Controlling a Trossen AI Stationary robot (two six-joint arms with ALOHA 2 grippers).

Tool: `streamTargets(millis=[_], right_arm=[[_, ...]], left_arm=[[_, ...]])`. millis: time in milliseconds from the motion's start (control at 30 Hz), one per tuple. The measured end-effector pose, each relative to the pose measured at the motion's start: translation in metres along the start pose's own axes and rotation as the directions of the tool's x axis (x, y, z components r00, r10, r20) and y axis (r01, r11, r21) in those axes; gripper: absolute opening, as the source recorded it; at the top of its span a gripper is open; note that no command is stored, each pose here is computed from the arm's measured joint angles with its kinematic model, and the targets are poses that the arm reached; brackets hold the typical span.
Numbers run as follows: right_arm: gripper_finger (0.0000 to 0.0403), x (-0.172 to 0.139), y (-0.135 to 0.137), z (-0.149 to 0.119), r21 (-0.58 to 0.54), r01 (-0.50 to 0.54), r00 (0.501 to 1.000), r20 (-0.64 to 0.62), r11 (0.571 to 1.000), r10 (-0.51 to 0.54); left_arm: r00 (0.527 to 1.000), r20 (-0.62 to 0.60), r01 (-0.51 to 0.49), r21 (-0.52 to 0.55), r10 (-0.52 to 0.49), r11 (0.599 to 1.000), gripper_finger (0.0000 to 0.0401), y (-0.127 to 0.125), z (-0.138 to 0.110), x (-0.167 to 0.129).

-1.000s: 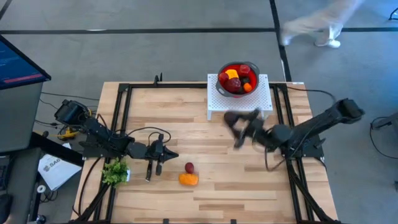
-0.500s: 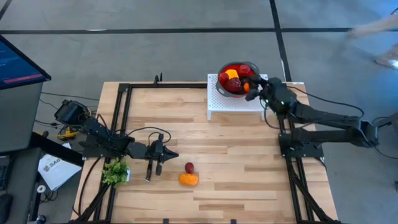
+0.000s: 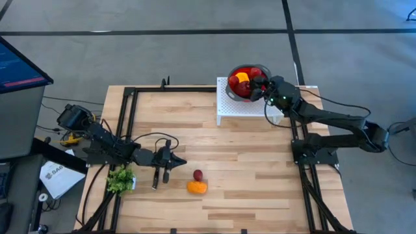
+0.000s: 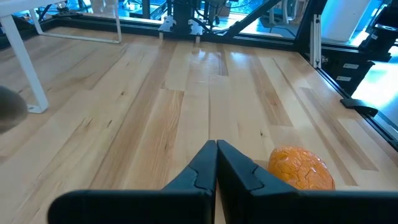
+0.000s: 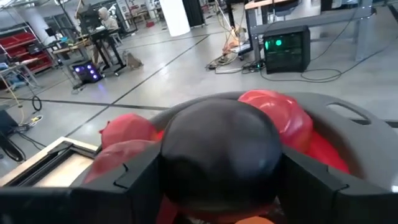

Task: Pick & Place Fruit
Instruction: Put the purple plum into the orange strainer bowl on the shelf

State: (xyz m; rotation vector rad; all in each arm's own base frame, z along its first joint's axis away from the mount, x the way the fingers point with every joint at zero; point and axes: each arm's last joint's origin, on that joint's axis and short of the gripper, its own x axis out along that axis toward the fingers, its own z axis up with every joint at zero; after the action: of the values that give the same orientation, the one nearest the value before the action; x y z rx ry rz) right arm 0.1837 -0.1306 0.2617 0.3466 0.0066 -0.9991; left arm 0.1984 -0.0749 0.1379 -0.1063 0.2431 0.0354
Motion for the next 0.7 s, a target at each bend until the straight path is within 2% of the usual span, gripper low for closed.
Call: streamTargets(millis=[467, 700], right_arm=[[0.0253, -0.0002, -0.0009, -0.0035, -0.044, -0.009, 0.999, -0.040, 0.999, 0.007], [0.0297, -0.0004, -0.0014, -0.0045, -0.052, -0.005, 0.999, -0.051, 0.999, 0.002]], left_arm=[[1.000, 0.000, 0.000, 0.000, 0.000, 1.000, 0.0002, 0.0000, 0.0000, 0.0000], [1.000, 0.000, 0.000, 0.000, 0.000, 1.000, 0.0002, 0.0001, 0.0000, 0.0000]])
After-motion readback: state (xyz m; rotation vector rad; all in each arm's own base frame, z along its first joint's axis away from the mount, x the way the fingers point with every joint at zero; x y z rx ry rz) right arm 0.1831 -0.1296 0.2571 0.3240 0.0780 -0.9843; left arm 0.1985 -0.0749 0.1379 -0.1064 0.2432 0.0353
